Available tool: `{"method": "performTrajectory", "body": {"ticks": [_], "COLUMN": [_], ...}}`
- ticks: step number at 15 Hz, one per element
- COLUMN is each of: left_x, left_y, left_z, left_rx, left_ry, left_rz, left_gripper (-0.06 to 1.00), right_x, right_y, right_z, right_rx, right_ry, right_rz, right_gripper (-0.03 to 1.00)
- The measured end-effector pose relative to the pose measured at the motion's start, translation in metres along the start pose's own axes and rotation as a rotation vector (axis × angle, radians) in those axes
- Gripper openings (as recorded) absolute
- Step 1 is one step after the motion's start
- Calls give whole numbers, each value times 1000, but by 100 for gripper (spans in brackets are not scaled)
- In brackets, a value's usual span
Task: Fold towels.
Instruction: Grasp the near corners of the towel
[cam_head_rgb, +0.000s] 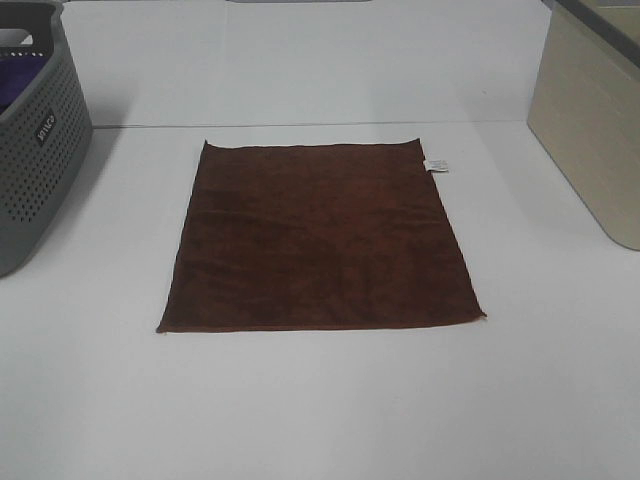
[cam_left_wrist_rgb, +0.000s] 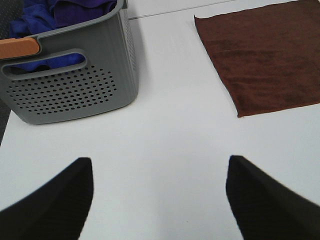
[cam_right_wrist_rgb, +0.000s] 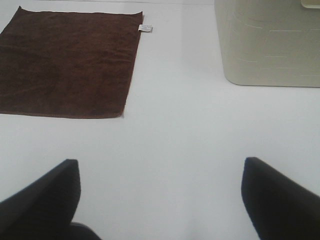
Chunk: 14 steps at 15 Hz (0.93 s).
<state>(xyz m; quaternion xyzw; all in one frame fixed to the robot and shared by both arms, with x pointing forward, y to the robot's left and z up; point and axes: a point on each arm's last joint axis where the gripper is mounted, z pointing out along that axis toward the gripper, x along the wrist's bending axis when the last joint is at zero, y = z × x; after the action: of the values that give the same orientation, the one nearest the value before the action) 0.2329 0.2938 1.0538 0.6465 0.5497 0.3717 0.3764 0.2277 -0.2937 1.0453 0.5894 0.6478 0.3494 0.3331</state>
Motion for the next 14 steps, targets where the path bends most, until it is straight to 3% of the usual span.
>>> {"method": "performTrajectory", "body": {"ticks": [14], "left_x": [0], "left_y": [0], "left_z": [0], "left_rx": [0], "left_ry": [0], "left_rz": [0], "left_gripper": [71], "right_x": [0], "right_y": [0], "right_z": [0], "right_rx": [0], "right_ry": [0], "right_rz": [0], "right_gripper": [83]}}
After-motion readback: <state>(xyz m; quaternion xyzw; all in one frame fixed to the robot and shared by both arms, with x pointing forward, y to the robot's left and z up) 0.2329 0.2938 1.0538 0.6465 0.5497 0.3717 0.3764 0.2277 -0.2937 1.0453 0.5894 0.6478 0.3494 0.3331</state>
